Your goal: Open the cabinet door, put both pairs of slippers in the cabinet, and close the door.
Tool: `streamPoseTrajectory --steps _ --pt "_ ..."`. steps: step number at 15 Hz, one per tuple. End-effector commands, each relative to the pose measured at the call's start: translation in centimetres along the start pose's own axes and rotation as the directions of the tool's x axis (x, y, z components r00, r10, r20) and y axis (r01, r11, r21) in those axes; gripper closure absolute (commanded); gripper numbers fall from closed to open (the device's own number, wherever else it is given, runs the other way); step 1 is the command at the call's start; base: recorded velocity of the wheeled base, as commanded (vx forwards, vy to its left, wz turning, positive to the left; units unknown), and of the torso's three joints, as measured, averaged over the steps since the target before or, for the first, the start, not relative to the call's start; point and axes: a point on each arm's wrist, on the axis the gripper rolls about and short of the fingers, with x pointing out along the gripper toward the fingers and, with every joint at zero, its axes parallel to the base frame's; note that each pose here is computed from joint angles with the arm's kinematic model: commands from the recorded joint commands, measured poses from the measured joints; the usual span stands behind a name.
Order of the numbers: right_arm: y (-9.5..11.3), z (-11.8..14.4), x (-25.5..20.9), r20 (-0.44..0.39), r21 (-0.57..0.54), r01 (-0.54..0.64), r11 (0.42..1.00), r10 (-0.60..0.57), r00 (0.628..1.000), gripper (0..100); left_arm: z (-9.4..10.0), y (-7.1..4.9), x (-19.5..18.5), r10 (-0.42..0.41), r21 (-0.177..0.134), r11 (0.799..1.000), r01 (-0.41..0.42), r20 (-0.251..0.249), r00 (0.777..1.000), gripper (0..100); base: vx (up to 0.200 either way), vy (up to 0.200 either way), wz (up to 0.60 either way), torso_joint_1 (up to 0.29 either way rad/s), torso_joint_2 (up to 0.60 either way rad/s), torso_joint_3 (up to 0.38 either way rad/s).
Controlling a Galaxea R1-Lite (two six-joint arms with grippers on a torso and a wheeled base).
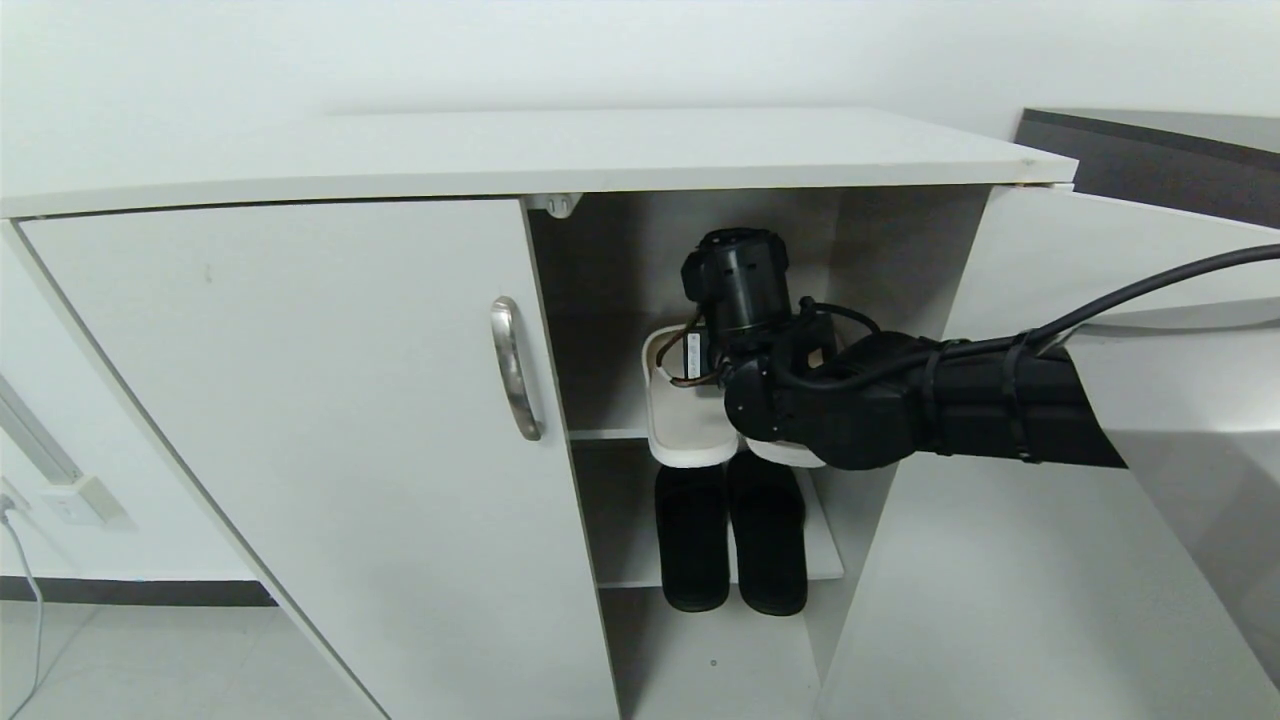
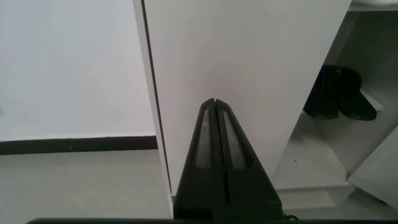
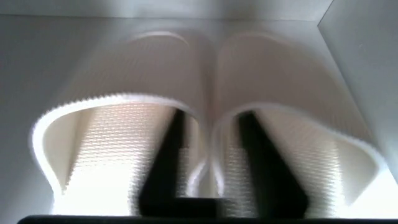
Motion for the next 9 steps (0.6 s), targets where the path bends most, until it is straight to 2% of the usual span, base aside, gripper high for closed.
streamPoseTrajectory --steps 1,4,9 --pt "0.0 -0.3 -0.1 -0.009 -0.009 -0.001 1.000 0.001 1.000 0 0.0 0.0 0.0 0.000 -0.001 1.000 0.000 0.000 1.000 100 0.000 0.000 0.00 0.000 0.00 0.000" --pt "-0.5 0.0 -2.1 -0.020 -0.025 -0.015 1.000 0.014 1.000 0 0.0 0.0 0.0 0.000 -0.001 1.000 0.000 0.000 1.000 100 0.000 0.000 0.00 0.000 0.00 0.000" --pt "-1.7 1.6 -8.2 -0.015 -0.031 -0.090 0.995 0.089 0.996 0 0.0 0.0 0.0 0.000 -0.001 1.000 0.000 0.000 1.000 100 0.000 0.000 0.00 0.000 0.00 0.000"
